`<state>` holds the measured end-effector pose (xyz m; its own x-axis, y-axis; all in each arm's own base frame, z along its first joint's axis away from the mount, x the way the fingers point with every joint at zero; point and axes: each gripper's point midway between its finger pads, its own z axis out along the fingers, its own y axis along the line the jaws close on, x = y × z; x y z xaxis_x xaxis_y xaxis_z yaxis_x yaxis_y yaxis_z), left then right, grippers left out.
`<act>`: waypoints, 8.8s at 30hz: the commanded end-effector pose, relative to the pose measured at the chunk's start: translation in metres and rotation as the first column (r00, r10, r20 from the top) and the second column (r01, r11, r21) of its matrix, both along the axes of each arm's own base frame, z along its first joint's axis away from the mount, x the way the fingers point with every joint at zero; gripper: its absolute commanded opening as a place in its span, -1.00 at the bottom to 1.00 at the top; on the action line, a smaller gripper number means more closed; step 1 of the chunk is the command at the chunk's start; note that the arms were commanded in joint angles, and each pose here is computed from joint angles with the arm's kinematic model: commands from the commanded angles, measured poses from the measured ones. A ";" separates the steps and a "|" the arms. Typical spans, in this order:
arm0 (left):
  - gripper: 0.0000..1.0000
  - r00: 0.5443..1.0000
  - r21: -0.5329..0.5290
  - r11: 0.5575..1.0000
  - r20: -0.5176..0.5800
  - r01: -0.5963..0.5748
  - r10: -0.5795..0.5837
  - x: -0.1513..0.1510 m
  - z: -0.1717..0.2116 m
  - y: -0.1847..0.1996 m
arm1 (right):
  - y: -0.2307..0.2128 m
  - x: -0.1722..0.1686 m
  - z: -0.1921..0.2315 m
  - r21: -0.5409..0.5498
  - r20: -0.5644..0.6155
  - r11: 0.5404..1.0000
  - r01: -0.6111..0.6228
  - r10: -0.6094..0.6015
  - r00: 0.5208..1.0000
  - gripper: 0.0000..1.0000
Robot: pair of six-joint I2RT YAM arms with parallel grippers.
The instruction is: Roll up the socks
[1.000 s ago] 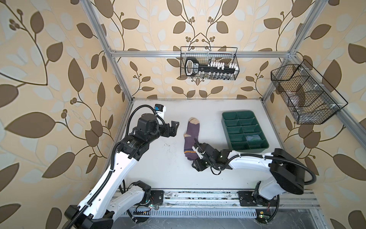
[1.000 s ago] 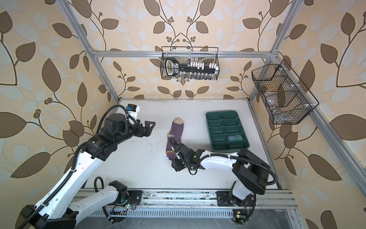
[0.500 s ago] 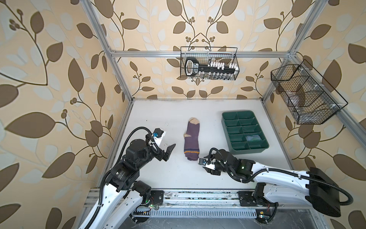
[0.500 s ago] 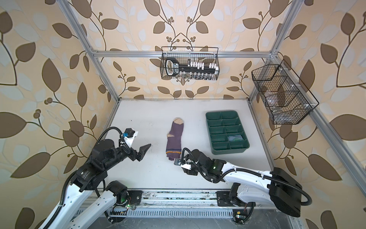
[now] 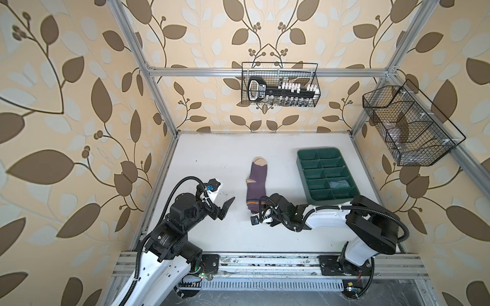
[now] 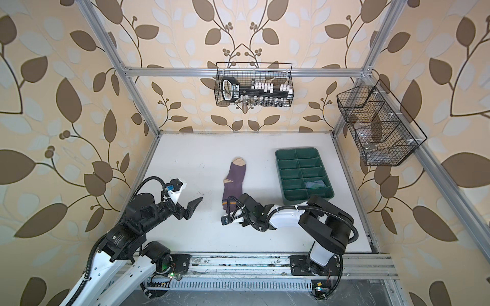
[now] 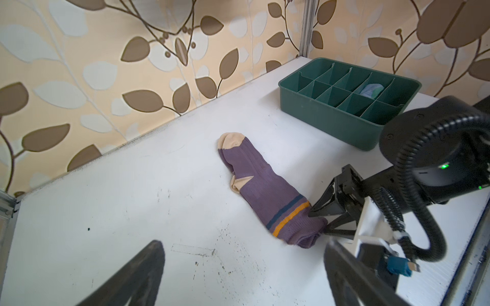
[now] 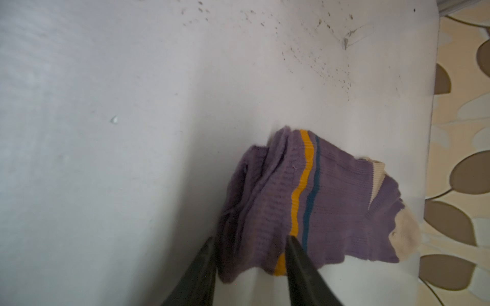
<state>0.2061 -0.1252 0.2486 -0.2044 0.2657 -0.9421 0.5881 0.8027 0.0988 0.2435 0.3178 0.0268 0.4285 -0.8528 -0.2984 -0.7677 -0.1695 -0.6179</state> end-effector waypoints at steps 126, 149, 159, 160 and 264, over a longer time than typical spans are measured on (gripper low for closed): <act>-1.00 0.418 0.077 0.651 -0.822 0.755 -0.386 -0.008 -0.190 -0.142 | 0.006 -0.026 0.035 0.145 0.249 0.989 0.027 -0.063 0.966 0.16; 0.05 0.680 0.190 0.779 -0.634 0.597 -0.367 0.021 -0.132 -0.138 | -0.018 -0.064 -0.018 -0.085 -0.056 0.995 0.048 -0.053 0.997 -1.00; 0.21 0.993 0.410 0.907 0.105 -0.096 0.058 0.060 0.016 -0.022 | -0.017 -0.113 -0.014 -0.173 -0.474 0.984 -0.047 -0.041 0.879 -1.00; 0.29 0.987 0.409 0.906 0.151 -0.105 0.047 0.052 0.029 -0.014 | -0.014 -0.116 -0.011 -0.170 -0.529 0.984 -0.050 -0.048 0.847 -1.00; -0.85 0.203 -0.042 0.588 -0.917 0.808 -0.344 -0.051 -0.207 -0.152 | -0.003 -0.075 -0.020 0.006 0.054 1.000 0.010 -0.011 0.998 -0.43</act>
